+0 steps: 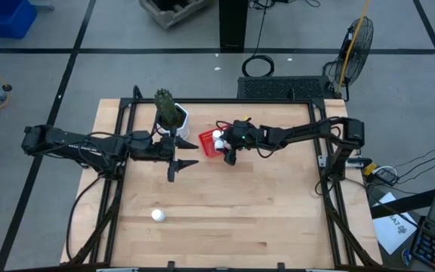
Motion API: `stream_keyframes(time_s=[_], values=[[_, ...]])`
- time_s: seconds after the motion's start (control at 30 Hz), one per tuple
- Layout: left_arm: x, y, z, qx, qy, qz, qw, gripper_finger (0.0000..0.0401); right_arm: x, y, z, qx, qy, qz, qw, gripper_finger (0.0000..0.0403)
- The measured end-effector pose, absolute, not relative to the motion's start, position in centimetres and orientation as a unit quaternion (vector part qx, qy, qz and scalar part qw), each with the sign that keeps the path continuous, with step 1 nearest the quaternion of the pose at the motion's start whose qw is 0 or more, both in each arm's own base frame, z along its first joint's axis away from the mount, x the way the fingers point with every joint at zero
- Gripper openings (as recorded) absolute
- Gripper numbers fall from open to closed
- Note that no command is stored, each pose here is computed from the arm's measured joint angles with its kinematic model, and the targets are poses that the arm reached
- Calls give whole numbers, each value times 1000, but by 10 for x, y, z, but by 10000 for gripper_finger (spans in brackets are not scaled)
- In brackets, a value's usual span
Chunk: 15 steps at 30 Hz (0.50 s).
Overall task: Pick and place pill bottles into a basket
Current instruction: Put the white pill bottle into the red bin
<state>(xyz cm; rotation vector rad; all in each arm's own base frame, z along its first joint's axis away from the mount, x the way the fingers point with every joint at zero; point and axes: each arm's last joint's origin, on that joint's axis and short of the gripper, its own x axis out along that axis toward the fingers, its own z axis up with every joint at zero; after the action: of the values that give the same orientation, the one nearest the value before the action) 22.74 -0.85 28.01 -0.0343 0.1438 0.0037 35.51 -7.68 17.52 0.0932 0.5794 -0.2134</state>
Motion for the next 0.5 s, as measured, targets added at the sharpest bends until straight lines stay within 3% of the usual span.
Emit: stream_keyframes(time_s=[0.27, 0.5], values=[[224, -8, 266, -72, 144, 13, 987, 244, 341, -40, 214, 13, 275, -54, 960, 239], [216, -24, 249, -149, 233, 45, 960, 243, 304, -5, 207, 33, 261, -15, 965, 234]])
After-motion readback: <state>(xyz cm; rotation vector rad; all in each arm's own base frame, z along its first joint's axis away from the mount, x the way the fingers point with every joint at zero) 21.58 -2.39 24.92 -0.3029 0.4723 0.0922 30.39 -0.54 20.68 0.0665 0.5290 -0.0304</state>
